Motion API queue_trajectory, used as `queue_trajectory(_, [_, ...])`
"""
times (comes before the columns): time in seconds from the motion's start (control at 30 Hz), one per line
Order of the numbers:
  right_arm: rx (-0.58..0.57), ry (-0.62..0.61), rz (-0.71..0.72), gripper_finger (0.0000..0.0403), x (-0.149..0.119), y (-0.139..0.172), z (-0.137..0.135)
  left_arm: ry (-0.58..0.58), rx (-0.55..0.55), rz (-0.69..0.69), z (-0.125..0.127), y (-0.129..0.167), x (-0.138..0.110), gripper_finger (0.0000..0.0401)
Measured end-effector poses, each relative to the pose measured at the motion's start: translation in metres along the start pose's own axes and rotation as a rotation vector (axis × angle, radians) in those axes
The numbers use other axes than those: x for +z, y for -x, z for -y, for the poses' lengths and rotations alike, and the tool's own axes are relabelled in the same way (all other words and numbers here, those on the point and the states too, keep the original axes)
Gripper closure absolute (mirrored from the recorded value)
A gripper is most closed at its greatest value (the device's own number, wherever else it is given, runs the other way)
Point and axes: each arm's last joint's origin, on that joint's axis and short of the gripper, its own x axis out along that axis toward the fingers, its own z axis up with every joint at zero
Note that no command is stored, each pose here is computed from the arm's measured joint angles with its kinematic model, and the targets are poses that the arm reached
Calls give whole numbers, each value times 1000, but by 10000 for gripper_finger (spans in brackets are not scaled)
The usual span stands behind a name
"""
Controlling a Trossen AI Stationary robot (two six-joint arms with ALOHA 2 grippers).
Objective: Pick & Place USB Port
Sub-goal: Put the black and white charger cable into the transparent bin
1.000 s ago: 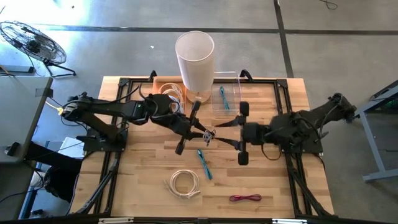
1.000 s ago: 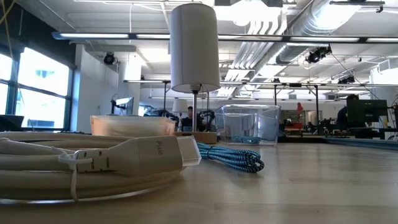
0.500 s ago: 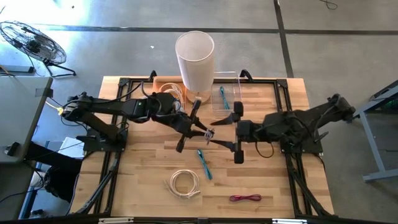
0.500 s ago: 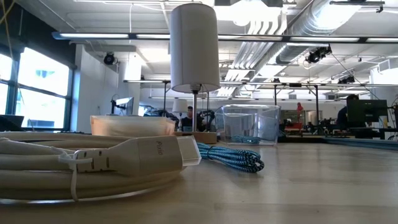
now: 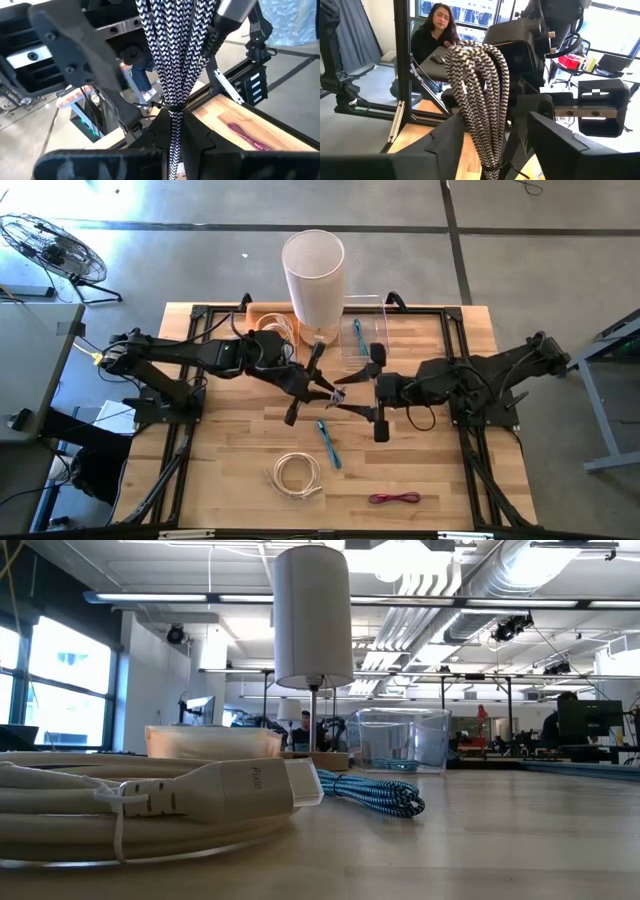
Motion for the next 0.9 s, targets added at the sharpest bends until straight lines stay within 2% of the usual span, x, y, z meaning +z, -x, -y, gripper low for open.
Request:
queue_trajectory(0.13, [-14,2,-11,255,-1,-1,4,4,10,-9,-2,0,-1,388])
queue_trajectory(0.3, [-12,15,-53,371,-5,-2,8,-20,25,-40,-1,0,-3,378])
queue_trajectory(0.33, [-14,28,-61,382,-6,-2,8,-21,37,-58,-1,0,-4,376])
queue_trajectory(0.5, [-43,41,-79,382,-8,-2,9,58,124,-121,-2,1,-7,349])
queue_trajectory(0.8, [-51,60,-120,393,-11,2,7,40,141,-166,-2,2,-10,266])
queue_trajectory(0.9, [-91,74,-141,393,-11,6,6,41,146,-185,-2,4,-10,232])
